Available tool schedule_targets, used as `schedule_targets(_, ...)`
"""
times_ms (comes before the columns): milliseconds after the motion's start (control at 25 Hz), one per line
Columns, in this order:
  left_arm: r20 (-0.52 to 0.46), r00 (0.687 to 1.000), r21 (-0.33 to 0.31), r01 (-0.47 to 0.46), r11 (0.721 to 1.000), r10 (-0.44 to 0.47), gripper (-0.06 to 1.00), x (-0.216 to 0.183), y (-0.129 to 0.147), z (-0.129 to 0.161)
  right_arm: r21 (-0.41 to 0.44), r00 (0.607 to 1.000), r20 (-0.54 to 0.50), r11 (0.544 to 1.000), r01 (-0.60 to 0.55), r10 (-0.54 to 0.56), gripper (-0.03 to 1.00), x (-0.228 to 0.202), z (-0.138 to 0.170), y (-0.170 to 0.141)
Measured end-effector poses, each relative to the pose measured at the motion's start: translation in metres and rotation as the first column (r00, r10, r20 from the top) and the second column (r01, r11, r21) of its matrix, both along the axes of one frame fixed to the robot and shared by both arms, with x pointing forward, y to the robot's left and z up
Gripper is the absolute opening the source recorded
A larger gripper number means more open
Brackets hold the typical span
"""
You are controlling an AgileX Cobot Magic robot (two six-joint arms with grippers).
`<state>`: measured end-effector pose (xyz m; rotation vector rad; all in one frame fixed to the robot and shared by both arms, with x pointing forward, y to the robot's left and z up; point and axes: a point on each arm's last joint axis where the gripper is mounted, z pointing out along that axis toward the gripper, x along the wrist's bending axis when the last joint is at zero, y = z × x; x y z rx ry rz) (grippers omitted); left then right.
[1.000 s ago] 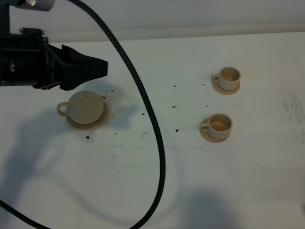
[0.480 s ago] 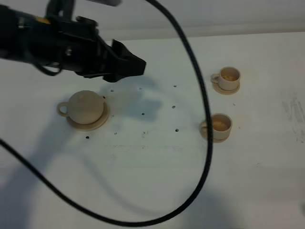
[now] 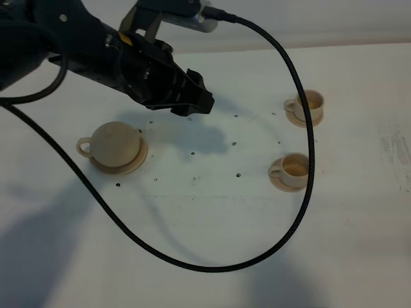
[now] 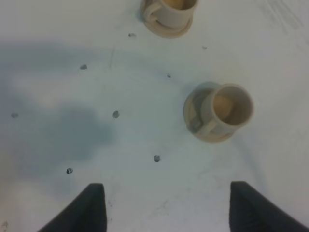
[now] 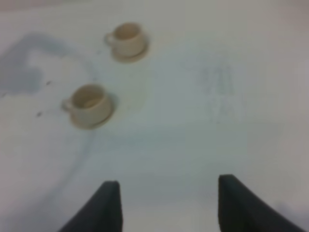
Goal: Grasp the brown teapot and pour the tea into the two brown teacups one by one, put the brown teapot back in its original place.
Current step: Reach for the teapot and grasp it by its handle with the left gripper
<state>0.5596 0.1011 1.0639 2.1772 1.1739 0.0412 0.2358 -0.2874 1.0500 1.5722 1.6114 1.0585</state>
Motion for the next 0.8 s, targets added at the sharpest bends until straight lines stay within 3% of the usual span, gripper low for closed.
schedule_targets(400, 0.006, 1.0, 0.054, 0.007, 0.999, -0.008, 0.54, 0.007, 0.0, -0.012, 0.005, 1.0, 0.016, 1.0, 0.005, -0.005, 0.47, -0.002, 0.0, 0.001)
schedule_targets(800, -0.12, 0.989, 0.237, 0.111, 0.965, -0.084, 0.54, 0.027, -0.004, 0.01, 0.014, 1.0, 0.017, 1.0, -0.001, 0.001, 0.47, -0.002, 0.0, 0.001)
